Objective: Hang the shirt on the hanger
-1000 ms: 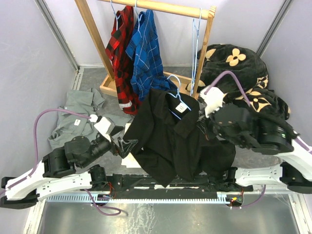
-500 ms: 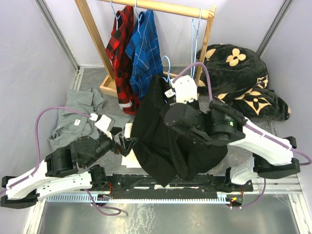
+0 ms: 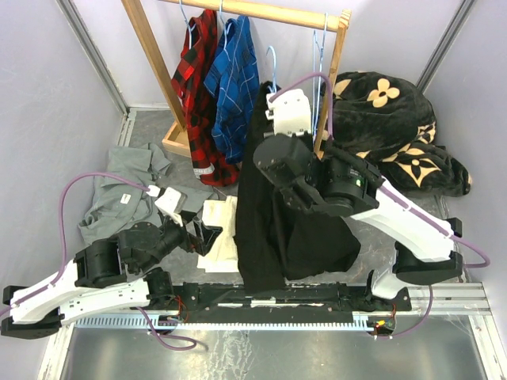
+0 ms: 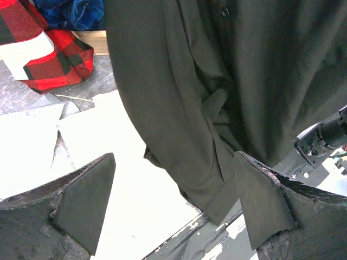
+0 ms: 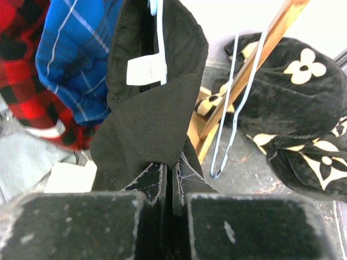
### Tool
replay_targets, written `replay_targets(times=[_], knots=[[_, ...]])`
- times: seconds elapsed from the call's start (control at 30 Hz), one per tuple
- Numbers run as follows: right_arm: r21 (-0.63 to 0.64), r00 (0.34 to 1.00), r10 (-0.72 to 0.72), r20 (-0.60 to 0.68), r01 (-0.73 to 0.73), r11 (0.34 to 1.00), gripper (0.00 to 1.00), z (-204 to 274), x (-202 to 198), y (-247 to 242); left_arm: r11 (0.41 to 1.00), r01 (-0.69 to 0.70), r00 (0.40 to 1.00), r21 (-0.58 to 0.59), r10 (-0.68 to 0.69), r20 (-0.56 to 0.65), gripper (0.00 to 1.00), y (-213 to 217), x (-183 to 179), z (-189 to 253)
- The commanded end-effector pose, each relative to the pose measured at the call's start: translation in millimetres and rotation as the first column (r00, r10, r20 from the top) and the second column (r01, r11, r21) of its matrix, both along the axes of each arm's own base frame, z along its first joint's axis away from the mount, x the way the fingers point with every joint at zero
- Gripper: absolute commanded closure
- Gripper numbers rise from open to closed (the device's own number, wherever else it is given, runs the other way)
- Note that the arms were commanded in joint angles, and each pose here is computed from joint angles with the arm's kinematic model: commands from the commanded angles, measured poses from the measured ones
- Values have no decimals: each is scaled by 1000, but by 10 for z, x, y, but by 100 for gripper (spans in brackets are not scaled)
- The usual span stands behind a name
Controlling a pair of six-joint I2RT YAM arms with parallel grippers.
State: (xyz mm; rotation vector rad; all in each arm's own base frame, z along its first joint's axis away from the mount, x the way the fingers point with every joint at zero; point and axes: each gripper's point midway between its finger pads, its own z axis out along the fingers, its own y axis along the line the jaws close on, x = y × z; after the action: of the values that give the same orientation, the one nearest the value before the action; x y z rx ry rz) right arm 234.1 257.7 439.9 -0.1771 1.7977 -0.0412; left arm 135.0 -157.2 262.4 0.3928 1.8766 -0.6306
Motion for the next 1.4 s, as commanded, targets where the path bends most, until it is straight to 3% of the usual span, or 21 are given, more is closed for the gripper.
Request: replay_targets(times=[0.0, 0.27, 0.7, 1.0, 1.37], knots=[[112, 989, -67, 132, 52, 992, 100, 534, 339, -12, 997, -50, 998, -57, 49, -28, 5, 18, 24, 8], [121, 981, -75, 180, 53, 991, 100, 679, 964, 151, 999, -36, 998, -25, 35, -45, 6, -53, 22, -125], [197, 964, -172, 203, 132, 971, 100, 665, 1566, 95, 997, -58, 998, -47, 56, -36, 6, 6, 35, -121], [193, 974, -184, 130, 158, 968, 100, 333, 1806, 51, 997, -59, 998, -41, 57, -38, 6, -3, 39, -131], [198, 990, -122, 69, 106, 975, 98, 20, 1734, 117, 998, -62, 997, -29, 61, -42, 6, -13, 47, -161]])
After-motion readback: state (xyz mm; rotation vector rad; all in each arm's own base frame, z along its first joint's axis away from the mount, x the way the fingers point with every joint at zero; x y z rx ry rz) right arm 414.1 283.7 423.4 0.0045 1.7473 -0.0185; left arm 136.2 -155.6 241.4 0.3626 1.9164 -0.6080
